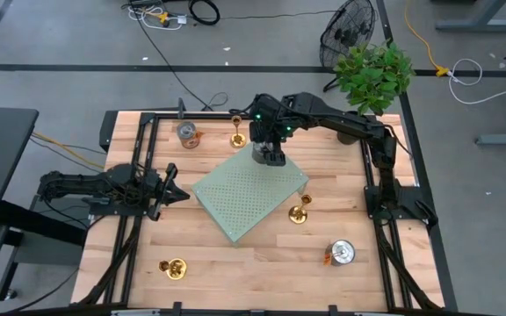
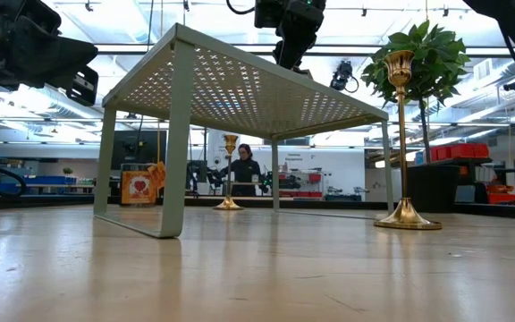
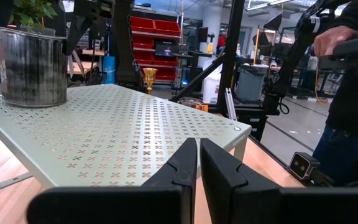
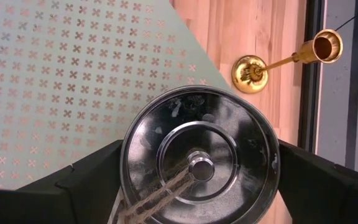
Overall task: Pick & Place candle stick holders
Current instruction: Put the top right silver scented candle on the shelf
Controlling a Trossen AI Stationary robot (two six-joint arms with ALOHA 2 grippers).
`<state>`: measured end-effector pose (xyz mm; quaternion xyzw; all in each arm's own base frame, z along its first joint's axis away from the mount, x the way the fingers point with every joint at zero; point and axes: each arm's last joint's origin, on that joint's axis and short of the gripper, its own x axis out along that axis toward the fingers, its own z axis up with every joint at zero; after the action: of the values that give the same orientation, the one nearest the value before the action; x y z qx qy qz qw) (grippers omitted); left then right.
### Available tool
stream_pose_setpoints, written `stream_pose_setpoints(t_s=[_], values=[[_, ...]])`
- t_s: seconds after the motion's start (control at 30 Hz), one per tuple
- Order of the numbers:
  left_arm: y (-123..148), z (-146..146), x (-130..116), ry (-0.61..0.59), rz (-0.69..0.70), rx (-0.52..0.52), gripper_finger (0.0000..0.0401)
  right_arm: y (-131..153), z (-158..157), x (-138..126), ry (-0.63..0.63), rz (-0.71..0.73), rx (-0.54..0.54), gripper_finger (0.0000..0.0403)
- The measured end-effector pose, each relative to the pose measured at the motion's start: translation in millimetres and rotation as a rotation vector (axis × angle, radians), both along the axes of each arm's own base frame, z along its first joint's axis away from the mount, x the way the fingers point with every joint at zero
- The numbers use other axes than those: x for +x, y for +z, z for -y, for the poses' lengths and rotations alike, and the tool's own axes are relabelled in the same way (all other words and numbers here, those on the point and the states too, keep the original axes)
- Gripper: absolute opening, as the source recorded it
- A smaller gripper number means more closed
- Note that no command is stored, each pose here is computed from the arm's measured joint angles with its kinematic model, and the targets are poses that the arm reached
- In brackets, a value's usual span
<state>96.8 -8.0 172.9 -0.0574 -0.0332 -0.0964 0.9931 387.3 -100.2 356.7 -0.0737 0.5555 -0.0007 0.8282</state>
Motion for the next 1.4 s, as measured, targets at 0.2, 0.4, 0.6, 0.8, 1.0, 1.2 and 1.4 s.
stream_pose_setpoints(t_s=[0.2,0.4,0.6,0.8,1.0,1.2,1.4], values=[[0.0,0.0,0.0,0.0,0.0,0.0,0.0025,-0.3,-0.6,-0.2,0.005,0.001,0.028,0.0374],[0.0,0.0,0.0,0.0,0.0,0.0,0.0025,-0.7,-1.4,-0.2,0.01,0.001,0.045,0.0375],[-0.1,0.0,0.0,0.0,0.0,0.0,0.0025,-0.6,-0.3,0.2,-0.003,-0.001,0.013,0.0376],[0.0,0.0,0.0,0.0,0.0,0.0,0.0025,-0.4,0.0,0.2,-0.017,0.0,0.008,0.0376],[-0.1,0.0,0.0,0.0,0.0,0.0,0.0025,-0.5,0.1,0.3,-0.034,0.002,0.014,0.0376],[-0.1,0.0,0.0,0.0,0.0,0.0,0.0025,-0.5,0.2,0.4,-0.058,0.005,0.023,0.038],[-0.1,0.0,0.0,0.0,0.0,0.0,0.0025,-0.4,0.4,0.6,-0.075,0.008,0.023,0.0394]])
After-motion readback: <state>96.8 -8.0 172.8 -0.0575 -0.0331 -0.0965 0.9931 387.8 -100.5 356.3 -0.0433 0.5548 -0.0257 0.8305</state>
